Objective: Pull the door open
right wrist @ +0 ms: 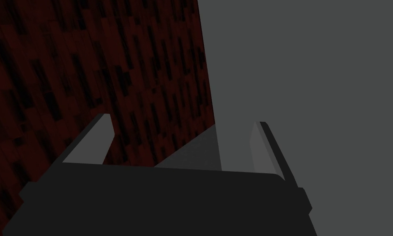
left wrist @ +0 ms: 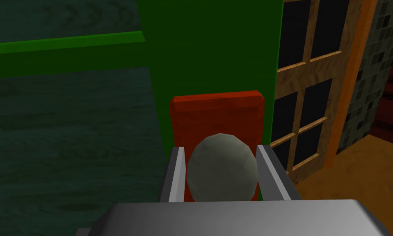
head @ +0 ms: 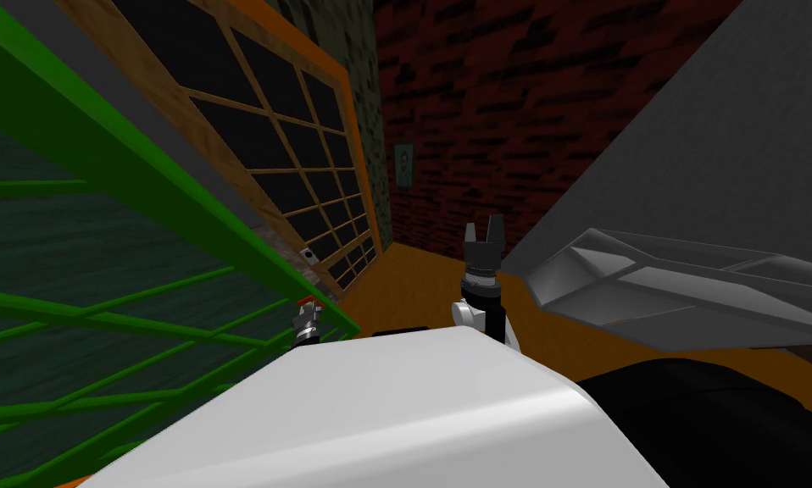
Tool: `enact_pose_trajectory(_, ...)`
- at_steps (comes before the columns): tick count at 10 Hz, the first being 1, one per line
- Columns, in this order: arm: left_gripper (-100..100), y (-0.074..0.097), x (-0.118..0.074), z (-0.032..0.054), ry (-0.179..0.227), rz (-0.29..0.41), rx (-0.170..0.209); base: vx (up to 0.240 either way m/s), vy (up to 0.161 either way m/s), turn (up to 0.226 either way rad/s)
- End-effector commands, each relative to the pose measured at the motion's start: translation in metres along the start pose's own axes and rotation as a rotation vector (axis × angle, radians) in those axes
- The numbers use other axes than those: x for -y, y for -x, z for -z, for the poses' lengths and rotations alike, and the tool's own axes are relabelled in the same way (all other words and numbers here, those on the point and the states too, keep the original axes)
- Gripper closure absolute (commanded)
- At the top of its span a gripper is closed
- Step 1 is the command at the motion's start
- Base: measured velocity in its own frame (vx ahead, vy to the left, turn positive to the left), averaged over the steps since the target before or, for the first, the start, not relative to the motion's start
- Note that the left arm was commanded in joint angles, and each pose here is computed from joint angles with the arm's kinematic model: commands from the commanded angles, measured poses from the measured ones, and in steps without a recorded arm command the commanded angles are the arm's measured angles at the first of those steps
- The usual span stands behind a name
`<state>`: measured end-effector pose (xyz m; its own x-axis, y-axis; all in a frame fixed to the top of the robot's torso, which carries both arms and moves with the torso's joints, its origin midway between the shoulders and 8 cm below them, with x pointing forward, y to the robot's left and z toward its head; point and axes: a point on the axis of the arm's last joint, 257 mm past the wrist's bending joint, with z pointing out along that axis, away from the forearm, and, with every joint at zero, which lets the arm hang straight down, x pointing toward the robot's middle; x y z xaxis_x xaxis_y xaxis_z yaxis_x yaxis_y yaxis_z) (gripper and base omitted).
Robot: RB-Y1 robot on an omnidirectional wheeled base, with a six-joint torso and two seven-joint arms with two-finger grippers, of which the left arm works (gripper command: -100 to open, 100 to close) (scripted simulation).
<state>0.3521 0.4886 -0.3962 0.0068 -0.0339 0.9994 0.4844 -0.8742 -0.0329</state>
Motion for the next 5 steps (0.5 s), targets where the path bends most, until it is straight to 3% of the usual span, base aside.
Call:
enact_pose_trajectory(1, 100, 0.001, -0.006, 0.003, 0.02, 0.006, 0.005, -0.174, 0.022, -0.071)
enact_pose_trajectory(5, 100, 0.0, -0.024, 0.0073, 0.087, 0.019, 0.005, -0.194, -0.007, -0.058)
